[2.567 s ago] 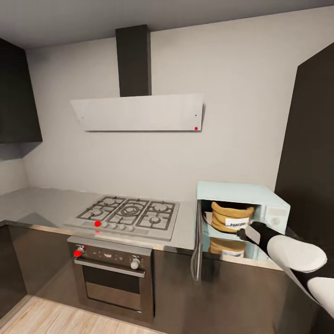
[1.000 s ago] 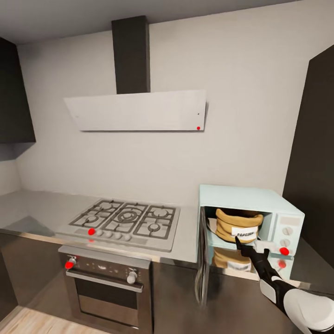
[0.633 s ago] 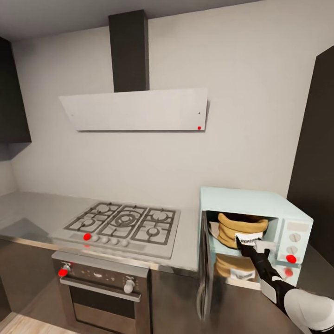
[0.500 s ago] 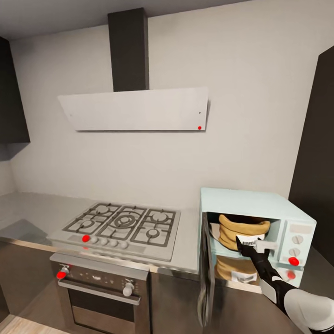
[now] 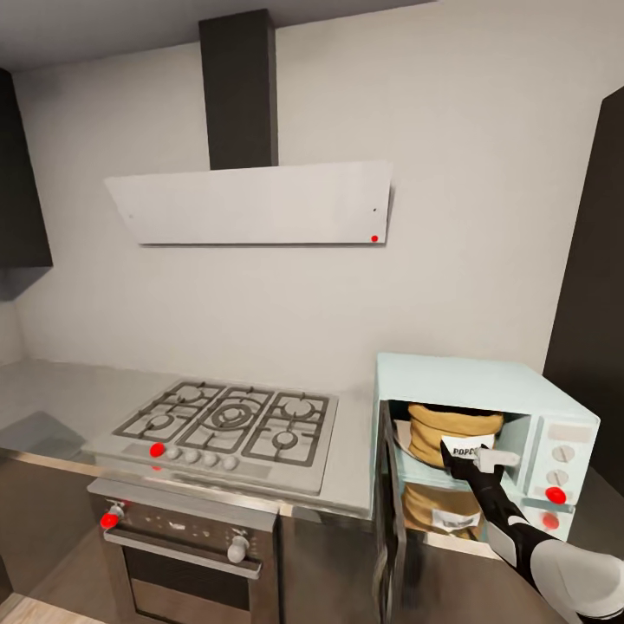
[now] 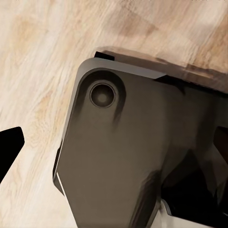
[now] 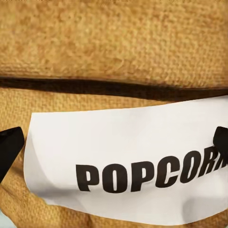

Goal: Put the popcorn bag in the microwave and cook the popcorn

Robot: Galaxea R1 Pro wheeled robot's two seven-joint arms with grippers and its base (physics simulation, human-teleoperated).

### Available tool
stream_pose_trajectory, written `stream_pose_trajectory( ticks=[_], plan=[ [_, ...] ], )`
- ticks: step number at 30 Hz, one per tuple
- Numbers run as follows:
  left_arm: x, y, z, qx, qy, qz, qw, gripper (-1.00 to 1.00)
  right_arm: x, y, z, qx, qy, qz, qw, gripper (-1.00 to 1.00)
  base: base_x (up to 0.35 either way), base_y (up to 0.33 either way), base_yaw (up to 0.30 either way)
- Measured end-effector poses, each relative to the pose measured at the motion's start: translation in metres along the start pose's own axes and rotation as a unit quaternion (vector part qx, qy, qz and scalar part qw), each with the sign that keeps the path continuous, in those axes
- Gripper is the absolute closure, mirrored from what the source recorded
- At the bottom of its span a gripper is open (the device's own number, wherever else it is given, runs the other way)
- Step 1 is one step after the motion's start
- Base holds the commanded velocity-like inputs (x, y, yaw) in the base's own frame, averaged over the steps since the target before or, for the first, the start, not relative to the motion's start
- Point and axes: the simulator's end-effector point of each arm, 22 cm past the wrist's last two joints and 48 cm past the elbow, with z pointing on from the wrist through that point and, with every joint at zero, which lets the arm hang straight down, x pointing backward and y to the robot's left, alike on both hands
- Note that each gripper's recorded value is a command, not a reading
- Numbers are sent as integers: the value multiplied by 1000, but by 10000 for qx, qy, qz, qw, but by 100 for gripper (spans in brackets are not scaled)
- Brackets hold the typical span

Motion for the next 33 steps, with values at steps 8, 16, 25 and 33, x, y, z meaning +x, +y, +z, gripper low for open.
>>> stream_pose_trajectory(
  ticks=[8, 16, 25, 33],
  plan=[
    [0, 0, 0, -1, -2, -1, 10000, -100, 0, 0, 0, 4, -1, 4, 10000, -100, 110, 0, 0],
    [0, 1, 0, -4, -2, -3, 10000, -100, 0, 0, 0, 3, 1, 3, 10000, -100, 99, 0, 0],
    [0, 0, 0, -1, 1, -6, 10000, -100, 0, 0, 0, 1, 3, 1, 10000, -100, -65, 0, 0],
    [0, 0, 0, 0, 4, -4, 10000, -100, 1, 0, 0, 2, 4, 2, 10000, -100, -331, 0, 0]
  ],
)
